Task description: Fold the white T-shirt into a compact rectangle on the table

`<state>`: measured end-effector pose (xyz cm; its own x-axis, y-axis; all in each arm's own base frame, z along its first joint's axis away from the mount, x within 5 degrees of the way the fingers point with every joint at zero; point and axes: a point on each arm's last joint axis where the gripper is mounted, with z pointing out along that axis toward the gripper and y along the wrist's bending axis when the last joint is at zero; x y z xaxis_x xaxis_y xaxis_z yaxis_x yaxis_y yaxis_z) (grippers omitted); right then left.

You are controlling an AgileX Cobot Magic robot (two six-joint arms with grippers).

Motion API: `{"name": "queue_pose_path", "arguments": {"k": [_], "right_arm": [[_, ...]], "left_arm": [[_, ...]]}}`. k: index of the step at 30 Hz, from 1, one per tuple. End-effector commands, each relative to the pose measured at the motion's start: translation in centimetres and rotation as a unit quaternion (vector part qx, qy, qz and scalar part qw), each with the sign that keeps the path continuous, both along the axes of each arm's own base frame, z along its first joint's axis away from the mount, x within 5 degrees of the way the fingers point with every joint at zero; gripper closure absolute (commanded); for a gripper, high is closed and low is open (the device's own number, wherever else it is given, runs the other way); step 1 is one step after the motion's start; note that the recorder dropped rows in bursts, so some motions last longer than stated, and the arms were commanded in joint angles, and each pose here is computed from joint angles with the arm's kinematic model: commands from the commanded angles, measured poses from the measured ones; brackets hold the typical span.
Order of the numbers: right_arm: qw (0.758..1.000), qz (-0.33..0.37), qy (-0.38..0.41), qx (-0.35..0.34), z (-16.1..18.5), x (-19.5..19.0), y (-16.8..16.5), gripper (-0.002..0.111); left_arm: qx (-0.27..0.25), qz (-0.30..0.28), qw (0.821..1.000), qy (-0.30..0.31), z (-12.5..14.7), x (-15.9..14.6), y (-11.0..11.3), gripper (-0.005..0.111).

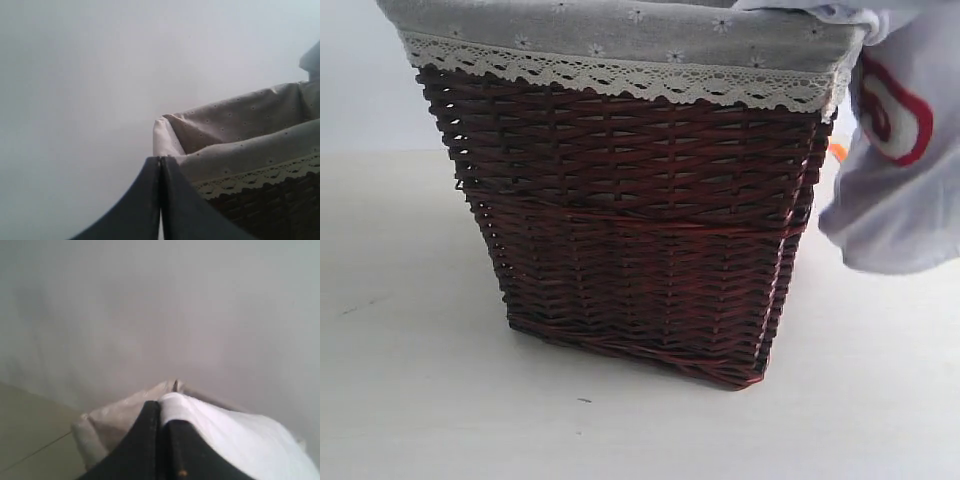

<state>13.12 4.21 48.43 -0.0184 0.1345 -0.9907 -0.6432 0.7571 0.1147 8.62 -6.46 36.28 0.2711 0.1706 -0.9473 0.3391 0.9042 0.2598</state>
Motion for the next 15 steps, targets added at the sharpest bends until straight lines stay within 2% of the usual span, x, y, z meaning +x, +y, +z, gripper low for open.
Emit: {"name": "queue_pose_path", "arguments": {"k": [1,5,7,10,12,15], "right_arm": [[0.995,0.077,0.065,-0.002,-4.8,-2.2,1.3,0.108],[0.99,0.11,0.092,-0.007,-8.6,-4.7,2.2,0.108],[0.988,0.111,0.106,-0.007,-10.4,-4.7,2.2,0.108],[0.987,0.11,0.116,-0.014,-11.9,-4.1,2.1,0.108],[0.988,0.089,0.126,-0.012,-12.9,-3.0,1.6,0.108],[0.986,0.046,0.158,-0.002,-14.3,-0.5,0.5,0.108]], "left_arm": [[0.021,-0.004,1.0,0.012,-2.5,0.3,-2.0,0.107],[0.061,0.007,0.997,0.052,-6.0,2.4,-5.4,0.107],[0.054,-0.009,0.993,0.1,-7.2,5.8,-6.8,0.107],[0.027,-0.036,0.987,0.157,-7.6,8.9,-6.8,0.107],[0.003,-0.038,0.978,0.205,-8.1,11.8,-6.0,0.107],[-0.02,-0.088,0.971,0.222,-8.6,14.7,-7.0,0.107]]}}
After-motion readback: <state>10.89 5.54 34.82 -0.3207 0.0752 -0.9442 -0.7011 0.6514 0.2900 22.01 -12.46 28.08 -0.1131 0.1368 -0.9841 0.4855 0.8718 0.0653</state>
